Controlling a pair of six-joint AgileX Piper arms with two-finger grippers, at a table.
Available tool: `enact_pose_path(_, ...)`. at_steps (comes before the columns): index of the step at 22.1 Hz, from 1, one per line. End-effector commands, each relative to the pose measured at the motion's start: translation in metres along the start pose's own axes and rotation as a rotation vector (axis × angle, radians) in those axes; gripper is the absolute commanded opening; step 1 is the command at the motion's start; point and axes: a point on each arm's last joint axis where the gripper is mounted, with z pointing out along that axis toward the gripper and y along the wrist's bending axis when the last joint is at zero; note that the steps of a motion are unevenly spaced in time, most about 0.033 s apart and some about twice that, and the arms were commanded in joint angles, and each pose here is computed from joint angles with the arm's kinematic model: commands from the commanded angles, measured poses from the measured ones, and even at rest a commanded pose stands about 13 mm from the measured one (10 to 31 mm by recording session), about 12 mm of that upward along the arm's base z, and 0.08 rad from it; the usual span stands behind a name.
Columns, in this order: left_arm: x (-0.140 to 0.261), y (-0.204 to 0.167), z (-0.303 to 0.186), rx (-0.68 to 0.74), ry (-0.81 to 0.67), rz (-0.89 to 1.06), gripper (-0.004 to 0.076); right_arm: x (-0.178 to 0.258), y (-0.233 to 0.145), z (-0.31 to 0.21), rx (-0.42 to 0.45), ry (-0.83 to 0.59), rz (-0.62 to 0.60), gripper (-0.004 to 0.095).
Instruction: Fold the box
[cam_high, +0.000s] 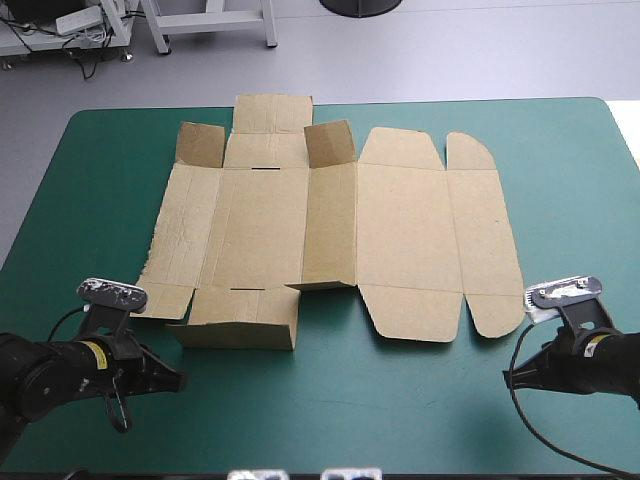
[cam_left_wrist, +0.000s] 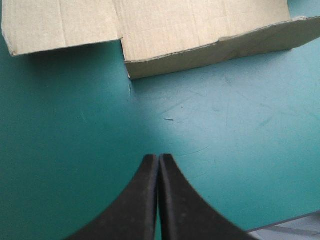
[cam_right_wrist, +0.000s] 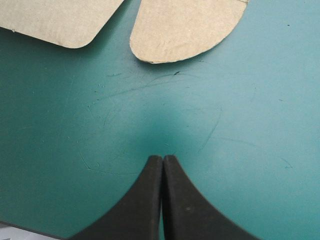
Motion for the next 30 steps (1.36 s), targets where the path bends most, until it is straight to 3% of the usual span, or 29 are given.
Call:
enact_pose_path(1, -0.006, -0.002, -0.007, 0.017, -0.058, -0.004, -0.0009, -0.006, 0.000, -0.008, 0.006, -0.063, -0.005, -0.0020)
enact_pose_path(14, -0.006, -0.003, -0.007, 0.024, -0.057, -0.007, -0.0009, -0.006, 0.000, -0.008, 0.006, -0.061, -0.005, -0.0020)
enact_pose_path(16, -0.005, -0.008, -0.007, 0.084, -0.048, -0.010, -0.0008, -0.006, 0.001, -0.008, 0.001, -0.060, -0.003, -0.0020)
enact_pose_path(17, -0.005, -0.016, -0.008, 0.178, -0.050, 0.032, -0.0008, -0.006, 0.002, -0.008, -0.010, -0.062, 0.001, -0.0020)
enact_pose_path(20, -0.015, -0.028, -0.014, 0.304, -0.167, 0.073, -0.0008, -0.006, 0.003, -0.008, -0.027, -0.059, 0.007, -0.0020)
enact_pose_path(23, -0.035, -0.023, -0.027, 0.218, -0.256, 0.102, 0.0016, -0.005, 0.003, -0.008, -0.029, -0.055, 0.007, -0.0020)
enact_pose_path(30, -0.089, -0.014, -0.022, 0.043, -0.183, 0.158, 0.0015, -0.006, 0.004, -0.008, -0.037, -0.057, -0.017, -0.0020)
